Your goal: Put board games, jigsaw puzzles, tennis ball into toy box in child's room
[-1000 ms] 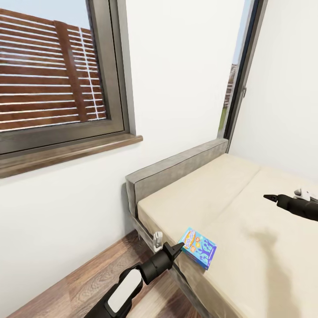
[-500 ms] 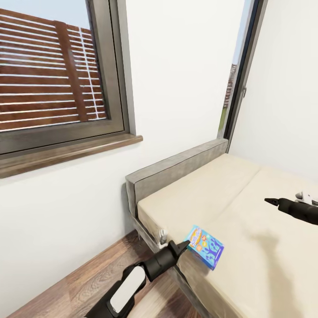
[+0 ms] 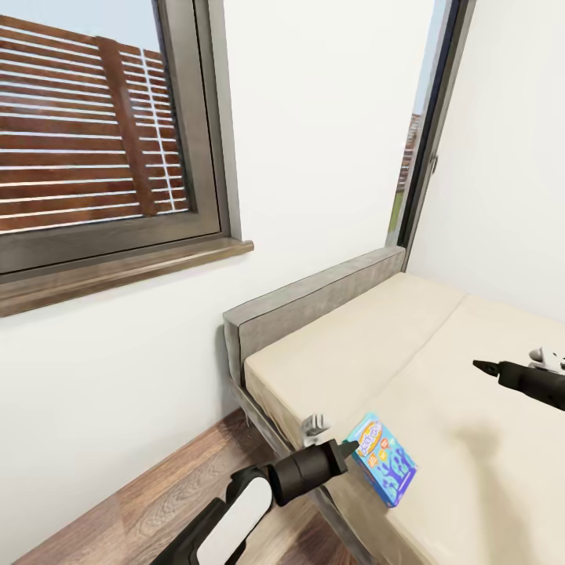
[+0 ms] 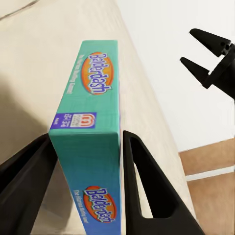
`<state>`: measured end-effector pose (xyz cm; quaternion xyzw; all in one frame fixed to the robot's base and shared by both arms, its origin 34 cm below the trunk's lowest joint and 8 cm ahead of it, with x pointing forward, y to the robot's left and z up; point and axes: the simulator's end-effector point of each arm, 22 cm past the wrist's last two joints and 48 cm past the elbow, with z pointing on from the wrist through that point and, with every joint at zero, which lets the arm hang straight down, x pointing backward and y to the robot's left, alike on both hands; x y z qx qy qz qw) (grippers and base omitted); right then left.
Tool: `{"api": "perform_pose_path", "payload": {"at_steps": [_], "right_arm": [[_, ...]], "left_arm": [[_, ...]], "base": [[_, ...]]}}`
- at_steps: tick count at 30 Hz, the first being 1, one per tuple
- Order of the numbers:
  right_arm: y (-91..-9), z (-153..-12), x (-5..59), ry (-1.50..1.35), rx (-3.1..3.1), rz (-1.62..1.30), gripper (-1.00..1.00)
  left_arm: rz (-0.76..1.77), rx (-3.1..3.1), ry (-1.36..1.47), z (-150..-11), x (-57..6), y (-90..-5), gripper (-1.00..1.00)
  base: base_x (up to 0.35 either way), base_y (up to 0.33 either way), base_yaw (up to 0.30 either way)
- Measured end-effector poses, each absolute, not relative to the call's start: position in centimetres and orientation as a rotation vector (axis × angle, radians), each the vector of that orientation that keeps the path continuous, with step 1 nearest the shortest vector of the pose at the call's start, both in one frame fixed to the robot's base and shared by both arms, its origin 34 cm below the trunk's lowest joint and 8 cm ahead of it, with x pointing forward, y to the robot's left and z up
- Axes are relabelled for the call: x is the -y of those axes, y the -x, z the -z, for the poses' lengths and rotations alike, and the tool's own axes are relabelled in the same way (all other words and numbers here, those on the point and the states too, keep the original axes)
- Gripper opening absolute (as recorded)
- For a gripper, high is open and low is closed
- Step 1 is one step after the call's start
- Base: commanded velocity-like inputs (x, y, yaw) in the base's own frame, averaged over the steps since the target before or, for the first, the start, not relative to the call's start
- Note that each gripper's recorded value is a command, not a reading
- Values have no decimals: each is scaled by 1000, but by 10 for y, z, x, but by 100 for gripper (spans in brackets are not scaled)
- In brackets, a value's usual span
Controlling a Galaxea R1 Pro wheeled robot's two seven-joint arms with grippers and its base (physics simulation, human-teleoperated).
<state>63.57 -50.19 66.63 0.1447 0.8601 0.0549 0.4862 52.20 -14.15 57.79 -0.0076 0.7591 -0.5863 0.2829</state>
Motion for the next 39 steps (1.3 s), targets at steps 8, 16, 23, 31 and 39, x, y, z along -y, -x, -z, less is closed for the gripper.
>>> {"api": "perform_pose_path", "payload": {"at_steps": [8,16,23,31,39], "right_arm": [[-636,-666,492,-321,-2099,-133,100],[-638,-672,489,-315,-2100,-133,100],[-642,-694,488,-304,-2088,-126,100],[-648,-713,483,-300,-2082,-133,100],[-654,-726,470,-297,-2084,-160,100]], "left_arm": [[1526,-2056,96,-575,127,-528,-100],[1469,-2081,124,-580,120,-534,-100],[1447,-2108,159,-582,114,-533,-100],[1429,-2122,157,-593,110,-533,-100],[1438,-2112,153,-615,109,-537,-100]], "base": [[0,0,0],[0,0,0],[0,0,0],[0,0,-6],[0,0,-18]]}}
